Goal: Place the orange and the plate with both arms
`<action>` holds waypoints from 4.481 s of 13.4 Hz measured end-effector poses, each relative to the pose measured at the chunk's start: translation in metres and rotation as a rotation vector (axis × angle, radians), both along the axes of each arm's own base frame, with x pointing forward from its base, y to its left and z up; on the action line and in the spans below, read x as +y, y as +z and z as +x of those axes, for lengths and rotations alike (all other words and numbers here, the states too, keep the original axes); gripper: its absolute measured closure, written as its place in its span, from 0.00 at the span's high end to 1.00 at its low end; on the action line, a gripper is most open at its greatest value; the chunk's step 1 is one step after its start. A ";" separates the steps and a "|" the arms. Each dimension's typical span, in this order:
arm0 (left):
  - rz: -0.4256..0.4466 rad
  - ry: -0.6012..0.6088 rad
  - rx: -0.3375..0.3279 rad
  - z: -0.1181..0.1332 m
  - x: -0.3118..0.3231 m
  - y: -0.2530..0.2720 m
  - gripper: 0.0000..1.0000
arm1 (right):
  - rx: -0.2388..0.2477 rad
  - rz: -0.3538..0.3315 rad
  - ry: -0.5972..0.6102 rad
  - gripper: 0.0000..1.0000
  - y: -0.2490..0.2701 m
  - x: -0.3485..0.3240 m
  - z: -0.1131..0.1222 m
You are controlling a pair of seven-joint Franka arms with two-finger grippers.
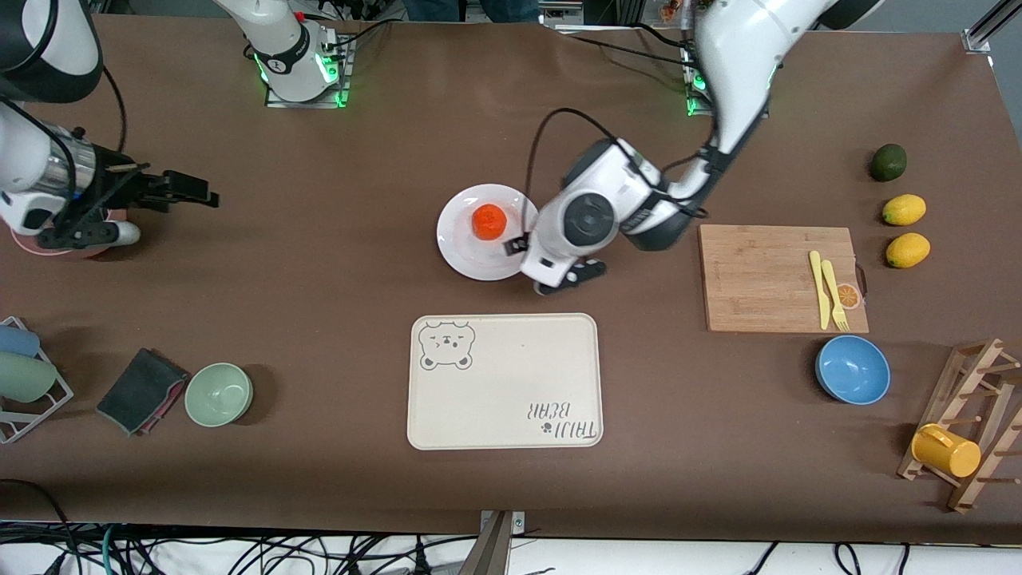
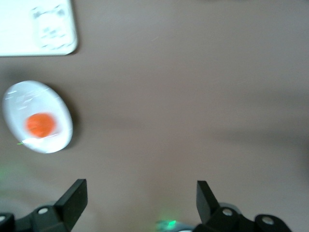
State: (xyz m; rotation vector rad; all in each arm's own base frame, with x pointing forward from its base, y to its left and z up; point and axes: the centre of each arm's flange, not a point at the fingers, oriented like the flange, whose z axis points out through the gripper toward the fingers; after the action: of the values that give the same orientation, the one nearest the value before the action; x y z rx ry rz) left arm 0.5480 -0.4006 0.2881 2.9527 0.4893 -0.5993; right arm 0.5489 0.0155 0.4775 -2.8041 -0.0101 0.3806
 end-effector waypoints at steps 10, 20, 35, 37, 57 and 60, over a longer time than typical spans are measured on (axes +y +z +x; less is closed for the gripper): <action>0.024 -0.166 -0.012 0.076 0.260 0.065 1.00 | 0.072 0.564 0.045 1.00 -0.177 0.074 -0.021; 0.101 -0.277 -0.072 0.088 0.349 0.096 1.00 | -0.180 0.652 0.042 1.00 -0.312 0.196 -0.053; 0.171 -0.355 -0.121 0.095 0.358 0.122 1.00 | -0.195 0.621 0.028 0.05 -0.355 0.254 -0.089; 0.150 -0.305 -0.155 0.095 0.371 0.139 1.00 | -0.204 0.622 0.029 0.05 -0.353 0.255 -0.085; 0.102 -0.189 -0.258 0.037 0.376 0.250 1.00 | -0.315 0.645 -0.170 0.05 -0.351 0.294 0.127; 0.061 -0.314 -0.259 0.036 0.401 0.257 1.00 | -0.306 0.637 -0.177 0.05 -0.361 0.293 0.125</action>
State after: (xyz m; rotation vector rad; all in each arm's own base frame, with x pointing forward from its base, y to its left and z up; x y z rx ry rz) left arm 0.5839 -0.0001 0.5450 3.1253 0.0199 -0.2187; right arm 0.6739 0.3088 0.1167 -2.1812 0.0410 -0.0909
